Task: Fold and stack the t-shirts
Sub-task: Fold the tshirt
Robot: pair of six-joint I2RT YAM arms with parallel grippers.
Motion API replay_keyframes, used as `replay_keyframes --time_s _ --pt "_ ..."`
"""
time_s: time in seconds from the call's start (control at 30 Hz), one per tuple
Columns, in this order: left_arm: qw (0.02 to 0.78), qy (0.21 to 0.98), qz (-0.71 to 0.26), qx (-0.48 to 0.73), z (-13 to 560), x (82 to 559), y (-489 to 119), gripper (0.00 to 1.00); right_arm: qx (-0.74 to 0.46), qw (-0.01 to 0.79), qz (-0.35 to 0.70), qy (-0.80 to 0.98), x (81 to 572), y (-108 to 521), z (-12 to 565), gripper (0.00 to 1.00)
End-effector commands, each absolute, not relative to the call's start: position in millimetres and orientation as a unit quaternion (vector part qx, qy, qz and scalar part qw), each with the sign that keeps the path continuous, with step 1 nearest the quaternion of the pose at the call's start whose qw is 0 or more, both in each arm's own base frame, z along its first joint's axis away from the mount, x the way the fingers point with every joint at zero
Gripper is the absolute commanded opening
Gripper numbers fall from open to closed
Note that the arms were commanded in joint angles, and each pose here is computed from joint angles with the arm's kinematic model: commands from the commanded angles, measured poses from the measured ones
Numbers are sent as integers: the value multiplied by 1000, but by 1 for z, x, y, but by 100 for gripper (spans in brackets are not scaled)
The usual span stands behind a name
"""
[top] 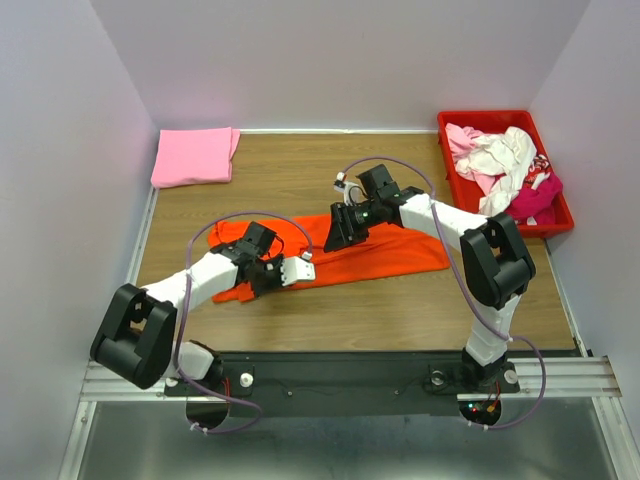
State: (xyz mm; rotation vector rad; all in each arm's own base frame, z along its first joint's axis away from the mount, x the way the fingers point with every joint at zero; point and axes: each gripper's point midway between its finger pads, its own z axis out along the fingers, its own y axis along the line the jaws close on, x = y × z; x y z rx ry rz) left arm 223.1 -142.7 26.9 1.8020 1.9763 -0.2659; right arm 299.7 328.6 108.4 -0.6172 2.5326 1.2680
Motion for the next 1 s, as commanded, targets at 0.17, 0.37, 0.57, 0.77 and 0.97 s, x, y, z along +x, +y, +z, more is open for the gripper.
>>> replay_keyframes --time_s 0.17,0.37,0.57,0.77,0.97 --pt "215 711 -123 658 33 223 -146 34 -224 123 445 859 294 331 116 51" --pt "215 709 -131 659 38 223 -146 40 -224 121 446 858 294 331 115 51" --pt "219 713 -131 653 40 228 -145 34 -225 120 448 857 293 332 116 51" --pt "216 715 -132 652 39 232 -143 27 -224 117 448 858 292 331 115 51" --pt "227 715 -131 648 49 238 -142 14 -225 119 447 858 292 330 115 51"
